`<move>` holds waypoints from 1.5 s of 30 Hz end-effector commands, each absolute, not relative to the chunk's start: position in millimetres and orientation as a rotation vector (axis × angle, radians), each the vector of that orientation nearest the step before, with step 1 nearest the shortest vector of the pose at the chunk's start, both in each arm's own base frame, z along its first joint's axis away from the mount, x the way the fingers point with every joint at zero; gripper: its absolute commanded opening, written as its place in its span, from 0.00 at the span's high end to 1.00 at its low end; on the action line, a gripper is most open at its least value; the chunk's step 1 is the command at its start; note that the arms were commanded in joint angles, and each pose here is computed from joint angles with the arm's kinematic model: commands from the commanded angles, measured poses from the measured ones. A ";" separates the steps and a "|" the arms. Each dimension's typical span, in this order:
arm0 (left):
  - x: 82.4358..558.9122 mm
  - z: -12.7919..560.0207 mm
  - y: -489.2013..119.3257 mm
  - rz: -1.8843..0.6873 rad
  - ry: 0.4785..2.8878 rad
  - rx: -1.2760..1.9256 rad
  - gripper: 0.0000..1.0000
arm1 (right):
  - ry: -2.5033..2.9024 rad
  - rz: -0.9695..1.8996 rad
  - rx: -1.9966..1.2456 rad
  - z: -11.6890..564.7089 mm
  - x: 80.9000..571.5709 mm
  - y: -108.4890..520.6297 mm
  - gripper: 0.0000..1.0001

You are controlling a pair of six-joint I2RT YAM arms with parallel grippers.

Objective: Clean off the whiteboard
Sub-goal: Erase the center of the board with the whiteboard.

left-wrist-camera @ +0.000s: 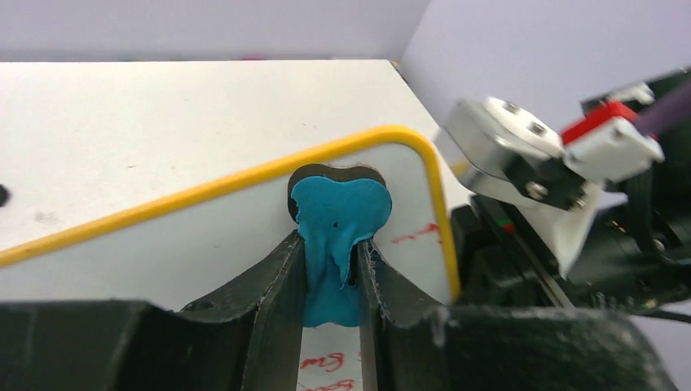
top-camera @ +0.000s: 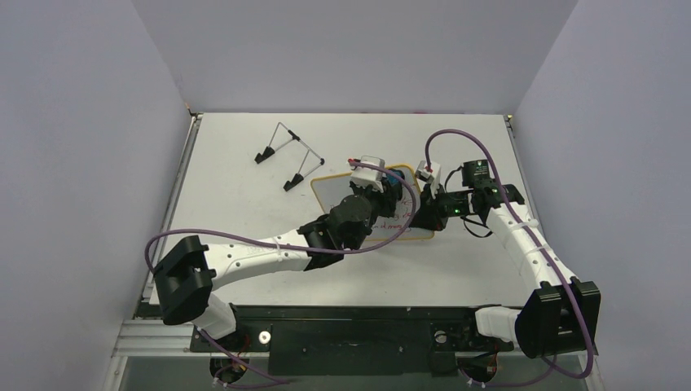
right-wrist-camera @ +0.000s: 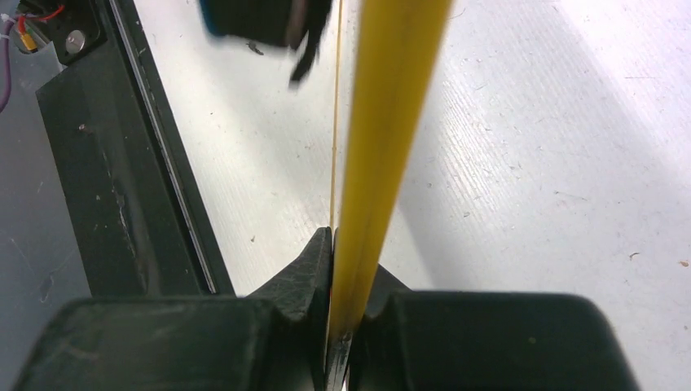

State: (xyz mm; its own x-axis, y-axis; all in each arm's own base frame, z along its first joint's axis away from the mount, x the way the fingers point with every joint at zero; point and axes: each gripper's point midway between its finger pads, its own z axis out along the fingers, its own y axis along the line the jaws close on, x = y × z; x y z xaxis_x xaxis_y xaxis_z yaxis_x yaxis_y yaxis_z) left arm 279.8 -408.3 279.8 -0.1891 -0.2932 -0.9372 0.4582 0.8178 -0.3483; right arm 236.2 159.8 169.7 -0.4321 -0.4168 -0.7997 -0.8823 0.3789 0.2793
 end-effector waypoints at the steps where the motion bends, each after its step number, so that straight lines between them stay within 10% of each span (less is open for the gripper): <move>1: 310.6 286.7 -359.8 -0.528 1.624 -0.026 1.00 | 1.873 0.961 -1.195 186.8 232.3 170.0 1.00; 17: 256.4 318.7 -454.4 -0.825 1.557 0.294 1.00 | 1.869 0.964 -1.194 188.4 231.6 170.6 1.00; 32: 239.0 227.2 -439.2 -0.792 1.828 0.363 1.00 | 1.861 0.969 -1.195 189.5 230.5 171.2 1.00; 45: 268.3 312.9 -417.2 -0.834 1.666 0.275 1.00 | 1.861 0.968 -1.196 189.3 230.0 171.0 1.00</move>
State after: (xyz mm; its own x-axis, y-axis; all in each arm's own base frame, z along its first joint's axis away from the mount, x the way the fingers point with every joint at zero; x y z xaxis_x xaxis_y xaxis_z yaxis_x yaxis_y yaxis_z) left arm 243.1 -435.7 238.2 -0.3801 -0.1210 -0.9170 0.6031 0.7192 -0.3448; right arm 237.0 159.0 170.0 -0.4230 -0.4187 -0.8036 -0.8860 0.3768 0.2701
